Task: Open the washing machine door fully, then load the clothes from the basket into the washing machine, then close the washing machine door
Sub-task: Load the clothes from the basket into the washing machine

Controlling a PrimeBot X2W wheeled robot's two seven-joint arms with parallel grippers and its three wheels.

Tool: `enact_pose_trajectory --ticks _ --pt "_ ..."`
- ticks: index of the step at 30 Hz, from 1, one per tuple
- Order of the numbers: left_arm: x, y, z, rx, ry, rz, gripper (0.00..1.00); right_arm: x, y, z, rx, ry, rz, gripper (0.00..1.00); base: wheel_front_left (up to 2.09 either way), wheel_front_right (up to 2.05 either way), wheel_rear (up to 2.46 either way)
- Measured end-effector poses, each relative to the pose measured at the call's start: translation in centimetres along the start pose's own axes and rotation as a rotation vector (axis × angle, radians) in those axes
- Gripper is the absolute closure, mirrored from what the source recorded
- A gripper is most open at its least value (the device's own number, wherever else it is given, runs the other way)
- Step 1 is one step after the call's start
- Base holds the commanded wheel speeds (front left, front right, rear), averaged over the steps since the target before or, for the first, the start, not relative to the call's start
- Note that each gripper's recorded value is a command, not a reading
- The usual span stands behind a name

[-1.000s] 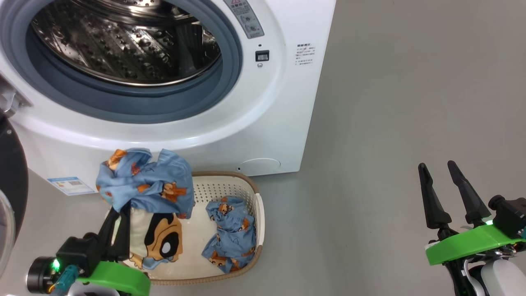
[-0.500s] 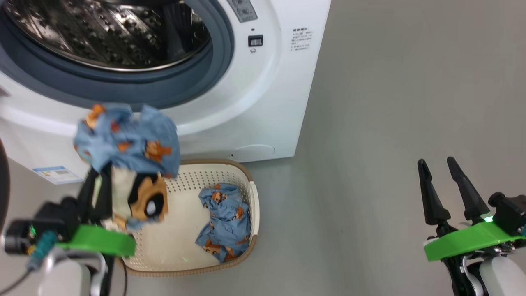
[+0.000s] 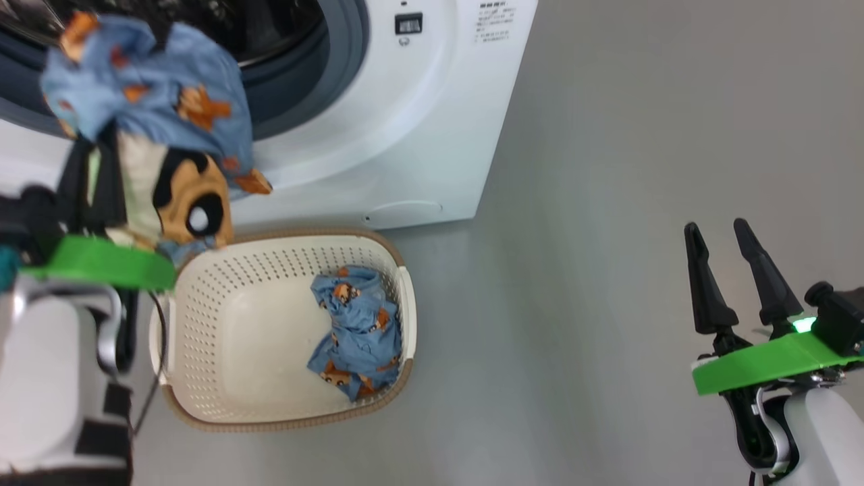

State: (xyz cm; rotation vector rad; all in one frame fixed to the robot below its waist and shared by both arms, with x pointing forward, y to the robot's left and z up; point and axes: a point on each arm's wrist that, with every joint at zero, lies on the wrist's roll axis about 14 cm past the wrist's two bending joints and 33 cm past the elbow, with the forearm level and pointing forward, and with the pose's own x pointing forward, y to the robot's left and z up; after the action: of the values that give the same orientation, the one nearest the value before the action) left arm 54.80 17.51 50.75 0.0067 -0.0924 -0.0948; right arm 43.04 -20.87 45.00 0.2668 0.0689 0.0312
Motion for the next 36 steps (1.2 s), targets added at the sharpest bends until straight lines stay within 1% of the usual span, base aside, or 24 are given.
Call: enact_pose_trajectory --ticks 5,13,22,27,33,36 --pt "3.4 0.4 -1.2 -0.002 0.033 0.010 1.00 1.1 -0.3 -0.7 0.002 0.012 -0.006 0.00 0.00 0.00 0.00" --pt "7.6 0.2 -3.0 -0.025 0.074 0.017 1.00 2.2 -1.0 -1.9 0.000 0.035 -0.021 0.00 0.00 0.00 0.00" --pt "11.6 0.3 -5.2 -0.038 0.137 0.033 1.00 3.3 -1.6 -3.0 0.005 0.049 -0.040 0.00 0.00 0.00 0.00" --pt "13.2 -0.3 -6.4 -0.023 0.169 0.020 1.00 3.2 -1.7 -3.3 0.008 0.057 -0.050 0.00 0.00 0.00 0.00" --pt "15.3 -1.3 -6.0 -0.034 0.142 0.007 1.00 2.9 -2.4 -3.6 0.006 0.068 -0.073 0.00 0.00 0.00 0.00" --pt "16.5 -1.3 -4.7 -0.031 0.083 0.011 1.00 2.8 -2.8 -4.0 0.005 0.077 -0.085 0.00 0.00 0.00 0.00"
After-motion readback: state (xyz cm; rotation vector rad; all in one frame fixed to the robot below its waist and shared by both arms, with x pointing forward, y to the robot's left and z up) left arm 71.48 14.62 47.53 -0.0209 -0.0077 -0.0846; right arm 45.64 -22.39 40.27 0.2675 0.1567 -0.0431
